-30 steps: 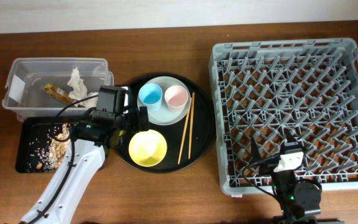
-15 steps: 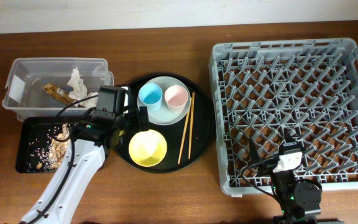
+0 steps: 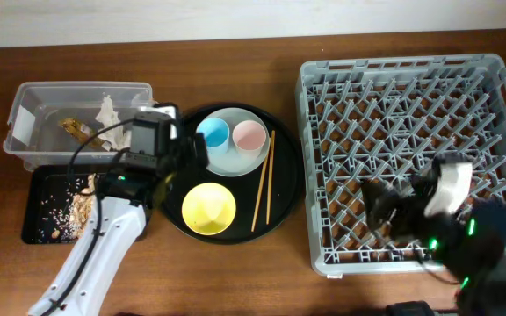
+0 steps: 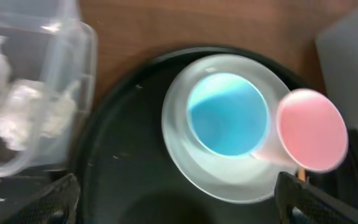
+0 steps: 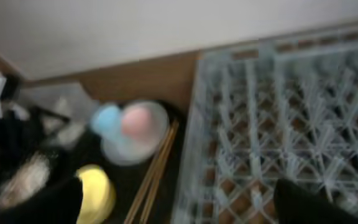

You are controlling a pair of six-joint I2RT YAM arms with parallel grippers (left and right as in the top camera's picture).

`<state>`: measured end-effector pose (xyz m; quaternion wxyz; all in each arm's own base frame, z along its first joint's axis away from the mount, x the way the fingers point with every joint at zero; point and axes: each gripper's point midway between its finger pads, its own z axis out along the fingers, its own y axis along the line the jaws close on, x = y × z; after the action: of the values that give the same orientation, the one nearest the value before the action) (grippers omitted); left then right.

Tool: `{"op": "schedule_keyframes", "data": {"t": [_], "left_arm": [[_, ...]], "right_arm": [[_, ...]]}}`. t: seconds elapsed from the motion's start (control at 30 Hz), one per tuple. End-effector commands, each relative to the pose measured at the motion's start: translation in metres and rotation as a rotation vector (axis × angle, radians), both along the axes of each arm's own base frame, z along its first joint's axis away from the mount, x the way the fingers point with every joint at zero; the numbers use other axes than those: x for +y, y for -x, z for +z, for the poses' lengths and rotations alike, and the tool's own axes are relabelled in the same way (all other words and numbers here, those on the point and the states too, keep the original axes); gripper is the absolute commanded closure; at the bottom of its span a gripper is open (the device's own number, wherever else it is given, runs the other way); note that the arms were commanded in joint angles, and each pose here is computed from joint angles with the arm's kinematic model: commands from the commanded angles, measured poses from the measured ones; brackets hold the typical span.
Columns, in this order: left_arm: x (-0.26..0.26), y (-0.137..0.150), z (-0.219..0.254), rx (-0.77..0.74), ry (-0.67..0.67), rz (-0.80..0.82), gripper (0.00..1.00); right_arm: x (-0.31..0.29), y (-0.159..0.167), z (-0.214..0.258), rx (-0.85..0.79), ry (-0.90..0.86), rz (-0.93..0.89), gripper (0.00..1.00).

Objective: Sort waste into correct bins and load items into the dishwasher rack

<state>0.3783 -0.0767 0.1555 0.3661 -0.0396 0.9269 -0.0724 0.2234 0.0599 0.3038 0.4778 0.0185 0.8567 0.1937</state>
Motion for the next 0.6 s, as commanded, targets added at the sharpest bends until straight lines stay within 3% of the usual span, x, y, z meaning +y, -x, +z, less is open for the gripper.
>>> {"op": "schedule_keyframes", "data": {"t": [0.0, 0.07, 0.1, 0.13, 0.2, 0.3, 0.4, 0.57], "left_arm": [[0.080, -0.008, 0.074, -0.179, 0.006, 0.285, 0.01], [0.123, 0.006, 0.101, -0.250, 0.006, 0.398, 0.01], [0.140, 0.014, 0.110, -0.274, 0.002, 0.445, 0.01], [0.156, 0.026, 0.116, -0.281, -0.004, 0.493, 0.01], [0.168, 0.041, 0.117, -0.268, -0.011, 0.534, 0.01], [0.168, 0.042, 0.113, -0.249, -0.012, 0.535, 0.01], [0.168, 0.047, 0.106, -0.215, -0.015, 0.536, 0.01], [0.166, 0.054, 0.096, -0.165, -0.019, 0.535, 0.01]], "right_arm": [[0.012, -0.023, 0.041, 0.194, -0.118, -0.007, 0.02], [0.044, -0.030, 0.051, 0.264, -0.217, 0.162, 0.02], [0.065, -0.033, 0.051, 0.301, -0.283, 0.272, 0.06], [0.077, -0.038, 0.039, 0.356, -0.288, 0.308, 0.31], [0.100, -0.041, 0.003, 0.482, -0.222, 0.344, 0.59], [0.133, -0.037, -0.042, 0.600, -0.042, 0.332, 0.63], [0.160, -0.034, -0.090, 0.645, 0.186, 0.129, 0.61], [0.201, -0.037, -0.161, 0.715, 0.352, 0.083, 0.60]]}}
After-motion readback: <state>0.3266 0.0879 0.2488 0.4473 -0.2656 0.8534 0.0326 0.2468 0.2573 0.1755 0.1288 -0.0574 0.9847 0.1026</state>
